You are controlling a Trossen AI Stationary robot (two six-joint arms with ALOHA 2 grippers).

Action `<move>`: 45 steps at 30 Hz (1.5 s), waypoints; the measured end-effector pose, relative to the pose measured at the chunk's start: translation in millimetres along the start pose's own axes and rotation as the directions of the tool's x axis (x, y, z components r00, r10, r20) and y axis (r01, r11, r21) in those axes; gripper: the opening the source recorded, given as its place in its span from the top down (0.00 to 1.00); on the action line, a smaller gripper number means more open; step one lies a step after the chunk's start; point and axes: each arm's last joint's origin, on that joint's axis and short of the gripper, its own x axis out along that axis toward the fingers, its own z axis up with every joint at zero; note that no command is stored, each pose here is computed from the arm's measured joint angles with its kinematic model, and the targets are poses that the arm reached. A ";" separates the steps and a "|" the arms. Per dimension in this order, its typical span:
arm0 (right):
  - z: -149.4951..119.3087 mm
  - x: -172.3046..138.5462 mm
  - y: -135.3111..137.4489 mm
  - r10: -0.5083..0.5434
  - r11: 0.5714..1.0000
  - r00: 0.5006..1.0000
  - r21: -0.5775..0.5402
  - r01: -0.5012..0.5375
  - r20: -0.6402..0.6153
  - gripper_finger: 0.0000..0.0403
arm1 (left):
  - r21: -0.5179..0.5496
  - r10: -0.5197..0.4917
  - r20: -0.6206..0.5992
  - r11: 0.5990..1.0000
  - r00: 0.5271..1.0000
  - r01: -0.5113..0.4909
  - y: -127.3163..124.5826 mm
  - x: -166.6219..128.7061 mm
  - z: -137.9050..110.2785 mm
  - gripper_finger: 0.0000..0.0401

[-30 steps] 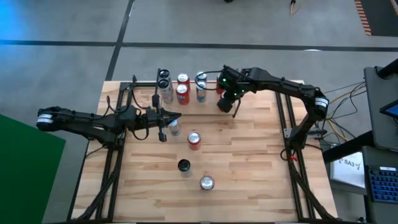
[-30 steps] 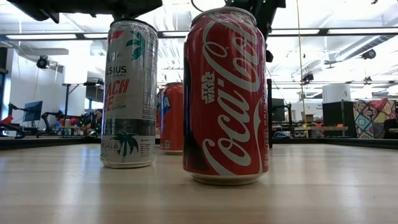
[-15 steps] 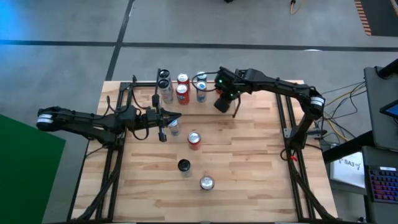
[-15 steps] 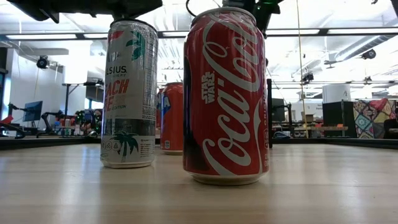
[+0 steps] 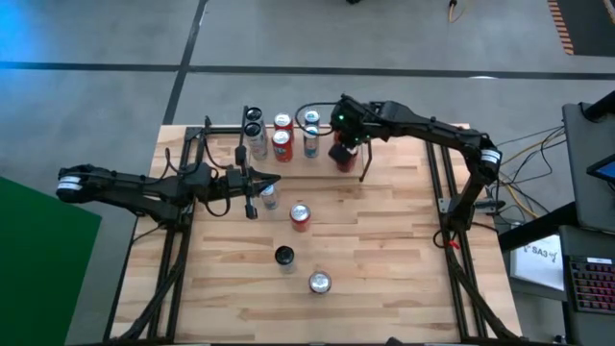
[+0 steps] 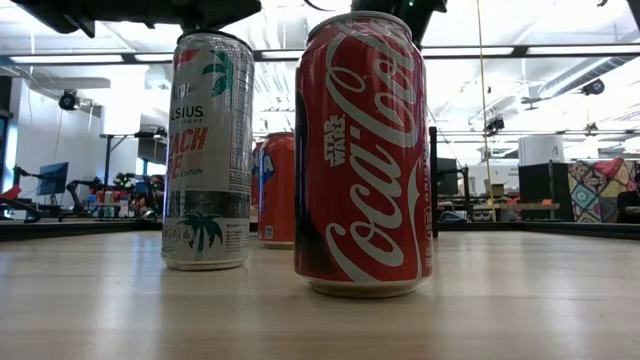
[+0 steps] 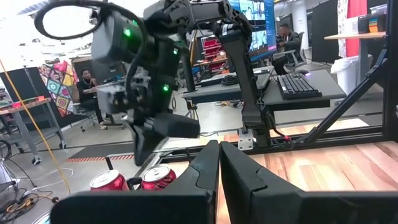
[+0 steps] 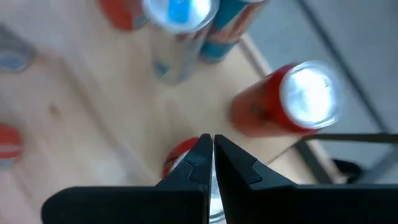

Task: Place canned beverage on shelf
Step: Put the top red soda can on the shelf aligned with the other red soda can

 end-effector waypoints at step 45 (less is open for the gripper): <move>2.6 55.2 -54.2 -0.063 0.972 0.998 0.229 0.058 0.012 0.98 | 0.053 0.001 0.000 0.999 1.000 -0.001 0.1 0.0 0.1 1.00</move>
